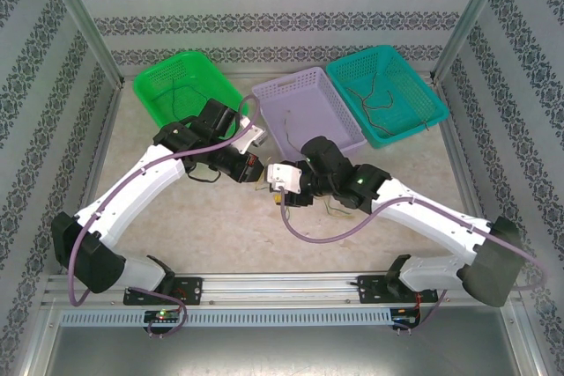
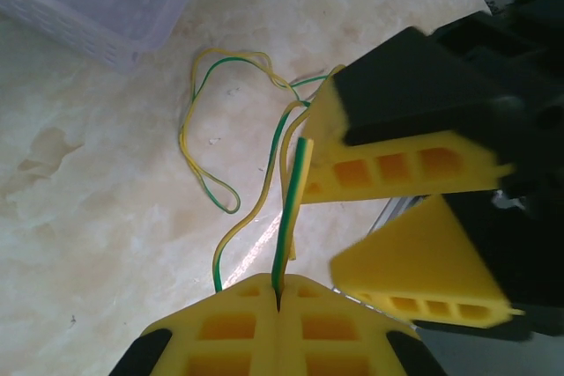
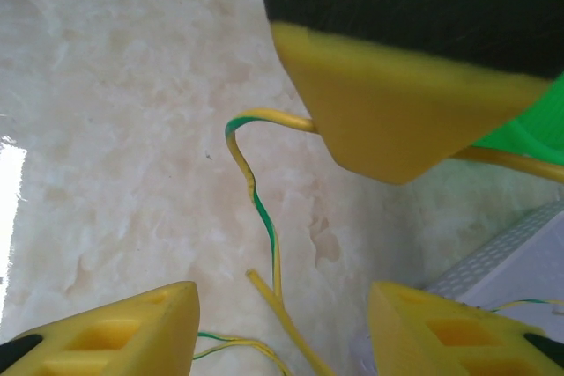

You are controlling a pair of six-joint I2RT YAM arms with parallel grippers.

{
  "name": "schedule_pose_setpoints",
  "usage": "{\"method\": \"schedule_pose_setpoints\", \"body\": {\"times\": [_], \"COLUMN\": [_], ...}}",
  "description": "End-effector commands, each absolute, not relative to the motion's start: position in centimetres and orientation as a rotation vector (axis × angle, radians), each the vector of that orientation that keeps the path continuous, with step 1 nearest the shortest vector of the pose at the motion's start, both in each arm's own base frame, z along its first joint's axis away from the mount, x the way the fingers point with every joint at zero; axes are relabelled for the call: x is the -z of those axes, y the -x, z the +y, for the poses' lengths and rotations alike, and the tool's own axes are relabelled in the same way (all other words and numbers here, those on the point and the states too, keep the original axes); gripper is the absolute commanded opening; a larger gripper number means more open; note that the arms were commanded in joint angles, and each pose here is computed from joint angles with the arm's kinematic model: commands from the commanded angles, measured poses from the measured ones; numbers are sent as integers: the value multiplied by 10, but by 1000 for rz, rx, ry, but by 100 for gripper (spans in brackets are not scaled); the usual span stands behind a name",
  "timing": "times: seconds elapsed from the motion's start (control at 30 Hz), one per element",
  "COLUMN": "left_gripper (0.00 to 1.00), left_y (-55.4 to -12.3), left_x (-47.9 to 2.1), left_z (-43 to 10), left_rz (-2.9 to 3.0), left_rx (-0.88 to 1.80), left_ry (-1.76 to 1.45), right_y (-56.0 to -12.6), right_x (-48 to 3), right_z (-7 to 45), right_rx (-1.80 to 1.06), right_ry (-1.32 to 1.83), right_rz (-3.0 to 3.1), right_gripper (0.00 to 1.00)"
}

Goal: Untangle the cables

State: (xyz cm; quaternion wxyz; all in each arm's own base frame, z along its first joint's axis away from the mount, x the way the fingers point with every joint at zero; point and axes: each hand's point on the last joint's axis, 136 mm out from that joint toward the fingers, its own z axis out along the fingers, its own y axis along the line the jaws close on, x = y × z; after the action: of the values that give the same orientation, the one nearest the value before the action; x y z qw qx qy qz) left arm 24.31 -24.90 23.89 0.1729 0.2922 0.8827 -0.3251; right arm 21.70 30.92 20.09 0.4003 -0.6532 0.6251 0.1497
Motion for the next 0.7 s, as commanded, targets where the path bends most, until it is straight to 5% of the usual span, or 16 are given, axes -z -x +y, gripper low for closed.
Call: {"method": "schedule_pose_setpoints", "body": {"times": [0.0, 0.2, 0.4, 0.67], "left_gripper": [0, 0, 0, 0], "left_y": [-241, -241, -242, -262], "left_x": [-255, -255, -254, -261], "left_z": [-258, -259, -257, -243], "left_rz": [2442, 2445, 2454, 2433], "left_rx": [965, 975, 952, 880], "left_ry": [-871, -855, -833, -661], "right_y": [-222, -230, -230, -273], "right_x": [-192, -179, -183, -223], "right_z": [315, 320, 316, 268], "right_rx": [-341, -311, -332, -448], "right_ry": [1651, 1631, 1564, 1033], "right_rz": [1578, 1633, 1674, 1923], "right_gripper": [48, 30, 1, 0]}}
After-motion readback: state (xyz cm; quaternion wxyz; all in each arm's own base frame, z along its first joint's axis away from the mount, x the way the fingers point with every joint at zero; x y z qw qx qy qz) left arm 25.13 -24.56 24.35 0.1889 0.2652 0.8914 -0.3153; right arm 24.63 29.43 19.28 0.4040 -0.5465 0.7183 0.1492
